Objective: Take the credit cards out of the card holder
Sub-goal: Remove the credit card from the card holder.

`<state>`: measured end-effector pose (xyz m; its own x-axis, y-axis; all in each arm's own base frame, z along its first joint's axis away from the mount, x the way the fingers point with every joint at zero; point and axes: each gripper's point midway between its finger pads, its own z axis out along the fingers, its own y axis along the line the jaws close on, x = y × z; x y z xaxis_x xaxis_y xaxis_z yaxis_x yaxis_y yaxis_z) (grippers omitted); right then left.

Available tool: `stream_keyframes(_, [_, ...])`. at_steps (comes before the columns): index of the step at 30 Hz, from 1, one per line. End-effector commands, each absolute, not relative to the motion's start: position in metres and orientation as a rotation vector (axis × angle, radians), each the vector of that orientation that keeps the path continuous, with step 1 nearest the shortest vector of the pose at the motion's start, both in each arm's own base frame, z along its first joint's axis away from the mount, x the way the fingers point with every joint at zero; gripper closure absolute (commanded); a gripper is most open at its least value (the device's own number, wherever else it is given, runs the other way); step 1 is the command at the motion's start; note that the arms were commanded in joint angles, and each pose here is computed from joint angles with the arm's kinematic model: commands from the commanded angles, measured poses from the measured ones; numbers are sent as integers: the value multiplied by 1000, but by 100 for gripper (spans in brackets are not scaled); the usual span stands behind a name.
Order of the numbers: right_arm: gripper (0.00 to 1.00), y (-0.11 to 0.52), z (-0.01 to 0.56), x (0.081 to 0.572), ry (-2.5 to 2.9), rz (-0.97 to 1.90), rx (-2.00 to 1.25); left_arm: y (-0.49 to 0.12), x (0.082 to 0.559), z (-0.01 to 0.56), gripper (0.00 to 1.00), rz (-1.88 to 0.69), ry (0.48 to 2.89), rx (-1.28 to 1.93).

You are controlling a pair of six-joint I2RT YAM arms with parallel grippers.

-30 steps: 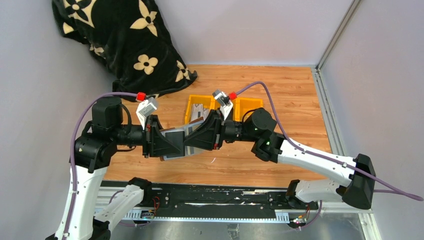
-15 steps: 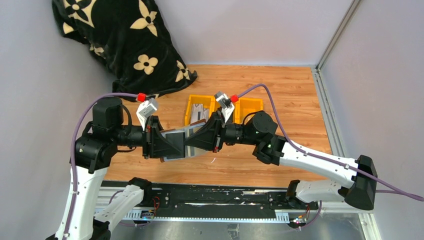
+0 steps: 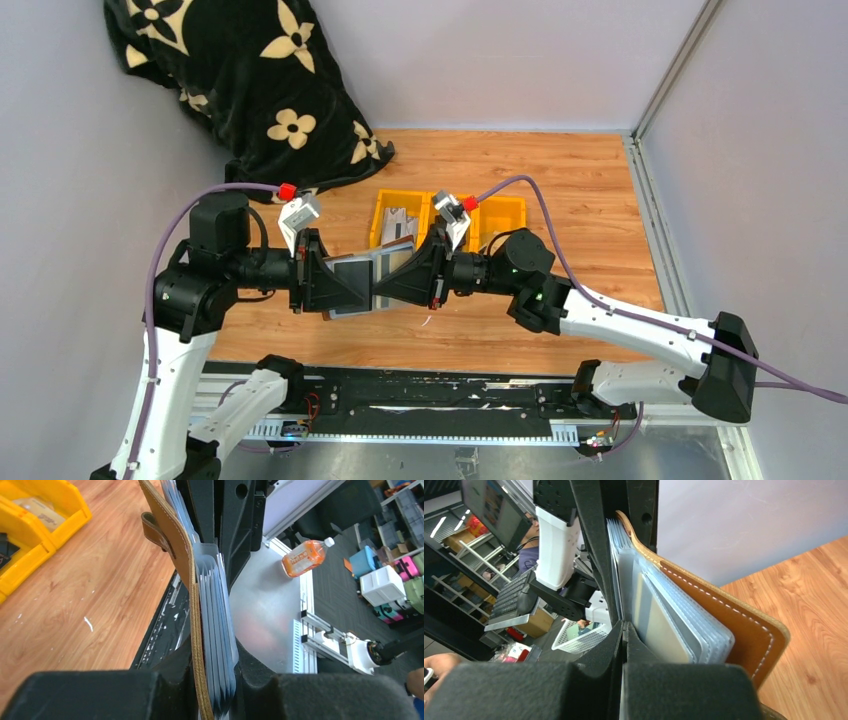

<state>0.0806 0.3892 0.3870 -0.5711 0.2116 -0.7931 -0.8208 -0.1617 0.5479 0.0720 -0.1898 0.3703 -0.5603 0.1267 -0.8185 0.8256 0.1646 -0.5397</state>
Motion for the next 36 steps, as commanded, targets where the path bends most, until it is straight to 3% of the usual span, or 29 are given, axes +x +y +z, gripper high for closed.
stream_keyframes(1, [100, 393, 362, 101, 1498, 1688, -705, -191, 61, 382, 80, -1480, 1779, 931])
stream_keyframes(5, [74, 398, 367, 105, 1492, 1655, -693, -190, 61, 381, 79, -1467, 1775, 934])
stream_keyframes(8, [66, 404, 372, 108, 1488, 1626, -688, -190, 61, 380, 77, -1470, 1777, 934])
stream_keyframes(12, [66, 411, 377, 116, 1495, 1594, -652, -190, 59, 378, 76, -1477, 1772, 943])
stream_keyframes(15, [69, 416, 374, 125, 1528, 1544, -594, -190, 55, 379, 73, -1501, 1757, 960])
stream_keyframes(19, [81, 421, 371, 130, 1559, 1462, -562, -190, 47, 381, 67, -1542, 1725, 993])
stream_keyframes(23, [100, 424, 375, 123, 1534, 1496, -585, -190, 36, 386, 63, -1597, 1684, 1032])
stream_keyframes(36, [100, 399, 375, 108, 1433, 1681, -577, -188, 20, 398, 59, -1705, 1638, 1075])
